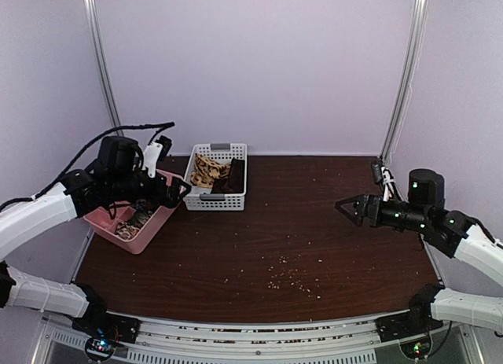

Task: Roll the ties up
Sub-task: Reset both arms

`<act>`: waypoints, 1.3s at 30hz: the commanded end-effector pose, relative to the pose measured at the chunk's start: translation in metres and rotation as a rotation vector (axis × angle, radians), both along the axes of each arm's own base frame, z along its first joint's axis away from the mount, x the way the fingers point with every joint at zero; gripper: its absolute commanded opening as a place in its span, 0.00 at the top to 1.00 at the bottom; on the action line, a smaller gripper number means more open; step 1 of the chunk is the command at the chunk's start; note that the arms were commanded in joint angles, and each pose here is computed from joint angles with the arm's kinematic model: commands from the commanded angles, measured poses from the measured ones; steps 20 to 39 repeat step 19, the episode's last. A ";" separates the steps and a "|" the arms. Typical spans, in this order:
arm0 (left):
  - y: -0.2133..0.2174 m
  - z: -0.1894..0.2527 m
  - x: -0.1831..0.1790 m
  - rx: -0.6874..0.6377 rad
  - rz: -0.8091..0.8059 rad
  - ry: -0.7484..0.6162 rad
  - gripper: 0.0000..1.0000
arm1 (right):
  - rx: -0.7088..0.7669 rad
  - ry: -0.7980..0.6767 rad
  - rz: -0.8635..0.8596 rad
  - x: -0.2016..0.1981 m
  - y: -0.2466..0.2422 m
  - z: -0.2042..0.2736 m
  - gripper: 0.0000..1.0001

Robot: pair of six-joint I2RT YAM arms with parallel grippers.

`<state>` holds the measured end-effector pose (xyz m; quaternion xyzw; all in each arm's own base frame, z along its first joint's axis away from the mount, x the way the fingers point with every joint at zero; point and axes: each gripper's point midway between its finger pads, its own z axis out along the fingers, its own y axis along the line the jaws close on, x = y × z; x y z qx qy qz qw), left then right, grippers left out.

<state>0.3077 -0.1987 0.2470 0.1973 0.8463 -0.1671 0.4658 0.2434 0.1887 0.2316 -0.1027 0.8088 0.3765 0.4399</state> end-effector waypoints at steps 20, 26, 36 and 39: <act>-0.125 -0.086 -0.006 0.028 -0.037 0.102 0.02 | -0.035 0.215 -0.026 -0.004 0.000 -0.096 0.00; -0.125 -0.086 -0.006 0.028 -0.037 0.102 0.02 | -0.035 0.215 -0.026 -0.004 0.000 -0.096 0.00; -0.125 -0.086 -0.006 0.028 -0.037 0.102 0.02 | -0.035 0.215 -0.026 -0.004 0.000 -0.096 0.00; -0.125 -0.086 -0.006 0.028 -0.037 0.102 0.02 | -0.035 0.215 -0.026 -0.004 0.000 -0.096 0.00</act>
